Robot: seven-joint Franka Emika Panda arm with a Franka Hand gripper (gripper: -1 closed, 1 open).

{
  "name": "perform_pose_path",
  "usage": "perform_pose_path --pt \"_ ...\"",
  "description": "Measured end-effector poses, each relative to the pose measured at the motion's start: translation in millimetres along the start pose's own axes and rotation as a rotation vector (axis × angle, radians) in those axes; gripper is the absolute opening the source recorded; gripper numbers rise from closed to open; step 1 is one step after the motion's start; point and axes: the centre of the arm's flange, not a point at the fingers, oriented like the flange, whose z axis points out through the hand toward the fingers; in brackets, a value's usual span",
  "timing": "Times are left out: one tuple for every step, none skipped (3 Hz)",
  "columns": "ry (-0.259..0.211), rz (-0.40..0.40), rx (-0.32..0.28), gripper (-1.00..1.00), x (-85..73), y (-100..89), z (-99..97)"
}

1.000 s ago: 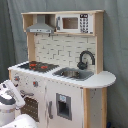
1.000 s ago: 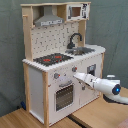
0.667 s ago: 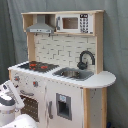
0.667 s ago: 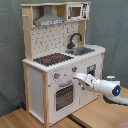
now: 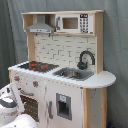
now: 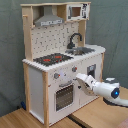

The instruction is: Play with the kitchen

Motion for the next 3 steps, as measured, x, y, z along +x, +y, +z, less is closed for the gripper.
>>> perform_pose_path --pt "-0.017 0.112 -0.010 1.00 -7.2 1.6 10.1" --pt "-0.024 0.225 -0.022 1.00 -13.1 10.6 21.8" --pt "-0.032 0.318 -0.023 1.00 -11.7 9.2 34.1"
